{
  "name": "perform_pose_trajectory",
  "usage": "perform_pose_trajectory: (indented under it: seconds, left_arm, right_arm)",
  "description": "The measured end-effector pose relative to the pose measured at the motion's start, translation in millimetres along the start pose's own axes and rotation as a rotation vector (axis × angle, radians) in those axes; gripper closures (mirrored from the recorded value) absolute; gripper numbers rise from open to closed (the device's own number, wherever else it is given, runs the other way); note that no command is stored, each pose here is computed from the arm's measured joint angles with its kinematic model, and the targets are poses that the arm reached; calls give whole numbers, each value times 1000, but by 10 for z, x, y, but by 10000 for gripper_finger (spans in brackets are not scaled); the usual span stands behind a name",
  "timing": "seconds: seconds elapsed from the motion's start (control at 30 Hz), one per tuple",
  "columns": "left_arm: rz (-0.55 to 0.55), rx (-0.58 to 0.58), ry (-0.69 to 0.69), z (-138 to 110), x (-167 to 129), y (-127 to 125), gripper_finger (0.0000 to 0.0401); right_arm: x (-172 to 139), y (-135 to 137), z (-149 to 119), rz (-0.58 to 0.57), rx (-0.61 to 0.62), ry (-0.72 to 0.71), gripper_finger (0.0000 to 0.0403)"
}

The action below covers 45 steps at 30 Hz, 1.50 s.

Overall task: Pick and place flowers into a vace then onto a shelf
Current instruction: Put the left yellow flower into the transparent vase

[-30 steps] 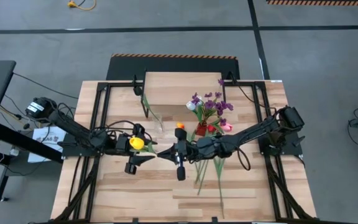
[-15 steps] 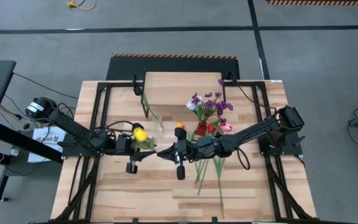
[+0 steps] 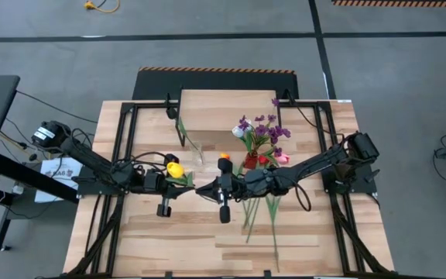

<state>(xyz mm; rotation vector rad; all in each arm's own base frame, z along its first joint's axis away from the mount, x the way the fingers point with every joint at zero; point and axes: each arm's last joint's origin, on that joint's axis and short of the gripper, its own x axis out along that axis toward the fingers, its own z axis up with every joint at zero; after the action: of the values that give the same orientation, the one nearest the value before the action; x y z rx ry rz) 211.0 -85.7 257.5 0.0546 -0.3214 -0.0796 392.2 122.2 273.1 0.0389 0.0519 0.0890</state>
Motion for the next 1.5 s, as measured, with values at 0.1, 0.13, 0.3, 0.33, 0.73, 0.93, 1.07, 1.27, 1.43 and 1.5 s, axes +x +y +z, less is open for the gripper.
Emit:
perform_pose_trajectory:
  seconds: [0.1,0.13,0.3,0.33,0.73,0.93,1.07,1.27,1.43,1.5]
  left_arm:
    - [3,1,2,-2,0,0,400]
    - [4,2,3,-3,0,2,400]
    - [11,7,11,-10,1,4,400]
    - [11,7,13,-12,1,4,401]
    - [84,82,63,-35,-9,24,401]
    - [172,107,100,71,-92,70,401]
    - [249,165,123,172,-177,80,401]
    - [404,212,152,287,-267,214,401]
    - [467,219,150,380,-342,366,401]
    - [486,224,170,385,-371,420,401]
  right_arm:
    - [-1,3,-2,-5,-1,1,357]
    - [-1,2,-5,-5,-1,5,343]
    - [-3,7,-28,-3,12,27,266]
    - [-3,8,-29,-3,24,28,250]
    - [-48,168,-106,19,25,99,104]
    - [-89,276,-194,58,53,186,92]
    - [-117,327,-246,64,37,237,92]
    - [-120,325,-257,54,62,249,92]
    - [-120,324,-259,52,60,251,92]
    - [-120,324,-259,52,60,251,92]
